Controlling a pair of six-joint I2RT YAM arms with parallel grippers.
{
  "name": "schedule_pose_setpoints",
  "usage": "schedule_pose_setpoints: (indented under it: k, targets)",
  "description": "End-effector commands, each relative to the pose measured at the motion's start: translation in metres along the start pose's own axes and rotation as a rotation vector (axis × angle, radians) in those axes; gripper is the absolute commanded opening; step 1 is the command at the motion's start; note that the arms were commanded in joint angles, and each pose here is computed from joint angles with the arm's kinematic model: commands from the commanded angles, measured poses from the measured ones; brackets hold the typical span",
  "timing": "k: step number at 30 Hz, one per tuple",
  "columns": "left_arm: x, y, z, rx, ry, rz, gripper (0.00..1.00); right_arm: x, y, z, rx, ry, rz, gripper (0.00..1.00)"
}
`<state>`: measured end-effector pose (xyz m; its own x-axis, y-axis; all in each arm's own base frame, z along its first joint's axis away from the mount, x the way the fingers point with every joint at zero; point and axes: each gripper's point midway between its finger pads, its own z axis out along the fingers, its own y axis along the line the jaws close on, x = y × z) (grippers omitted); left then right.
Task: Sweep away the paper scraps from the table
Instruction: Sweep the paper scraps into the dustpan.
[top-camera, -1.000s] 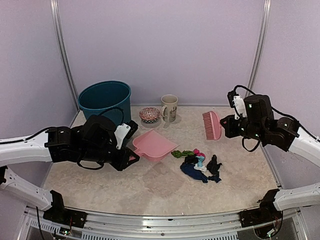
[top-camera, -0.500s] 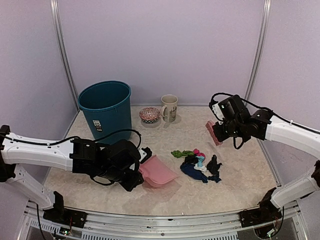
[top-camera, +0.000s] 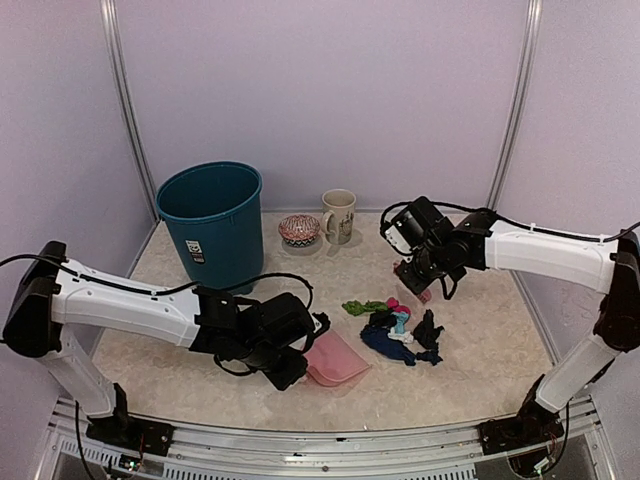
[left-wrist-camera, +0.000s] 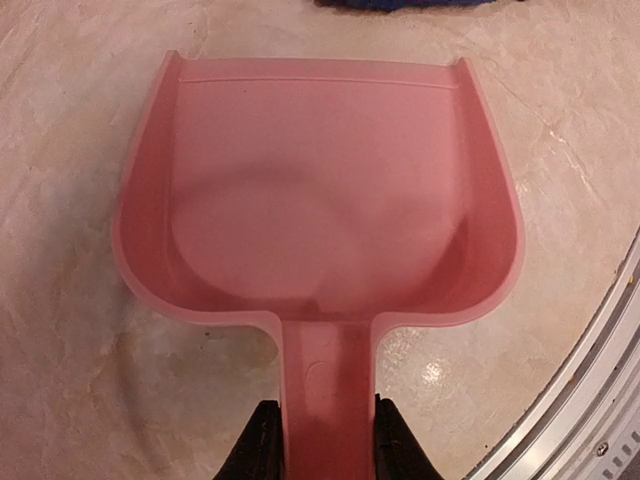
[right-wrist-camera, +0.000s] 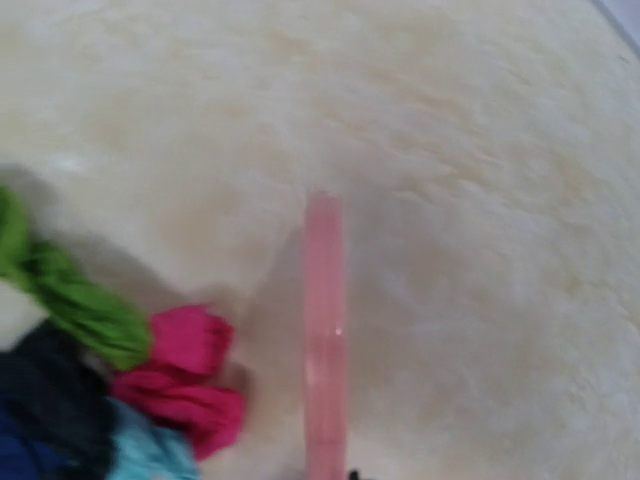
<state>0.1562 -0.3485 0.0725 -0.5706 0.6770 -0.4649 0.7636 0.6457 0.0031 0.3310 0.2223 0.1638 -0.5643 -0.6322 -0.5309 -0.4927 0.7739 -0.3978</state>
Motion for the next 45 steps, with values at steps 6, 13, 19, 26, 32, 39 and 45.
schedule_pose_setpoints:
  k: [6,13,19,26,32,39,45]
  targets:
    - [-0.027,0.012,0.014,0.024,-0.035,-0.022,0.0,-0.018,0.062,0.002,-0.082,-0.006,-0.13,0.0]
    - [-0.037,0.018,0.022,0.042,-0.038,-0.024,0.0,-0.025,0.102,-0.008,-0.191,-0.049,-0.217,0.0]
    - [-0.035,0.017,0.035,0.048,-0.011,-0.024,0.0,-0.029,0.14,-0.031,-0.316,-0.097,-0.277,0.0]
    - [-0.031,0.018,0.041,0.045,-0.011,-0.025,0.0,-0.035,0.159,-0.061,-0.437,-0.145,-0.264,0.0]
    - [-0.02,0.017,0.048,0.057,-0.028,-0.043,0.0,-0.038,0.144,-0.079,-0.422,-0.19,-0.207,0.0]
    - [-0.011,0.008,0.052,0.047,-0.059,-0.018,0.0,-0.035,0.104,-0.076,-0.233,-0.179,-0.146,0.0]
    - [-0.003,-0.004,0.051,0.056,-0.053,0.011,0.0,-0.016,0.044,-0.074,0.031,-0.11,-0.065,0.0]
